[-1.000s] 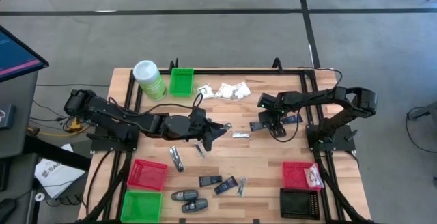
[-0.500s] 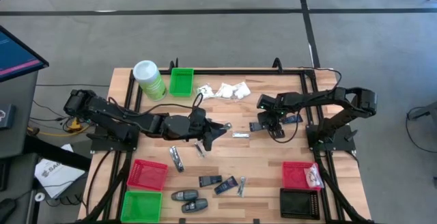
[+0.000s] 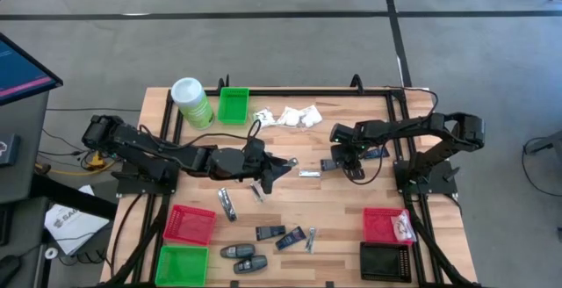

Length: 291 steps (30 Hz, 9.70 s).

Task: Pick & Place Travel size toiletries
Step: Put the shave cream into the black bin, then put the nail cutter into the left red bin

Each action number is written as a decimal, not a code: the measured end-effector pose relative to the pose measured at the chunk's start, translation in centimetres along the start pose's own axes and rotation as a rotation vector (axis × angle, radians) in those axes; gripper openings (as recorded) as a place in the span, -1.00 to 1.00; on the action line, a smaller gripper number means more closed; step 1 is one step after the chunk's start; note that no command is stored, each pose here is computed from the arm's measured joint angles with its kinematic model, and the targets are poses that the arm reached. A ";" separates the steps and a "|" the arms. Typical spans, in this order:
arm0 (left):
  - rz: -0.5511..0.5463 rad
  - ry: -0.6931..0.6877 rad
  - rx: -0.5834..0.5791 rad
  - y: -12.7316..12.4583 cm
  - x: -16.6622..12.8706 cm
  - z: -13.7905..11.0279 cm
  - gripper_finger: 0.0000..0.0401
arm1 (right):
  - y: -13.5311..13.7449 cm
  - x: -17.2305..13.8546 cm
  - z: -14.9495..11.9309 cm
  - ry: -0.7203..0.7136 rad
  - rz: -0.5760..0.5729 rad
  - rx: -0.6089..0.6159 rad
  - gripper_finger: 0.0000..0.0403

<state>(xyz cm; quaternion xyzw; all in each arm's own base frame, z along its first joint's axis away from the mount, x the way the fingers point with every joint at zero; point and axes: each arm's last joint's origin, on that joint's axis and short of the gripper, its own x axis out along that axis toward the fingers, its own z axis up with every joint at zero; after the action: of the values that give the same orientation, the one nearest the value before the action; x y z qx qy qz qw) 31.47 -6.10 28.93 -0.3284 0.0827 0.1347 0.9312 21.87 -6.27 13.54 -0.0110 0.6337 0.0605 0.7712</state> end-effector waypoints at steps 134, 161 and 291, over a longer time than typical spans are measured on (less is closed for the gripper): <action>-0.103 0.209 -0.082 -6.8 -8.3 -9.4 -0.21 | 33.5 -10.0 -5.7 -0.008 0.159 0.395 -0.38; -0.131 0.233 -0.095 -7.4 -9.3 -10.1 -0.21 | 32.7 -6.8 -7.5 0.104 0.156 0.363 -0.37; -0.110 0.188 -0.066 -7.3 -9.2 -9.9 -0.21 | 30.8 -7.4 -3.5 0.182 0.198 0.329 -0.55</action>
<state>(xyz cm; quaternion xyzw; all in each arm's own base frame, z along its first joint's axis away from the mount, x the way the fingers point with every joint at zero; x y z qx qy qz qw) 24.31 -19.68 27.82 -0.3741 0.1469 0.0545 0.9140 13.76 23.42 21.91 0.1720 0.7000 0.0301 0.6924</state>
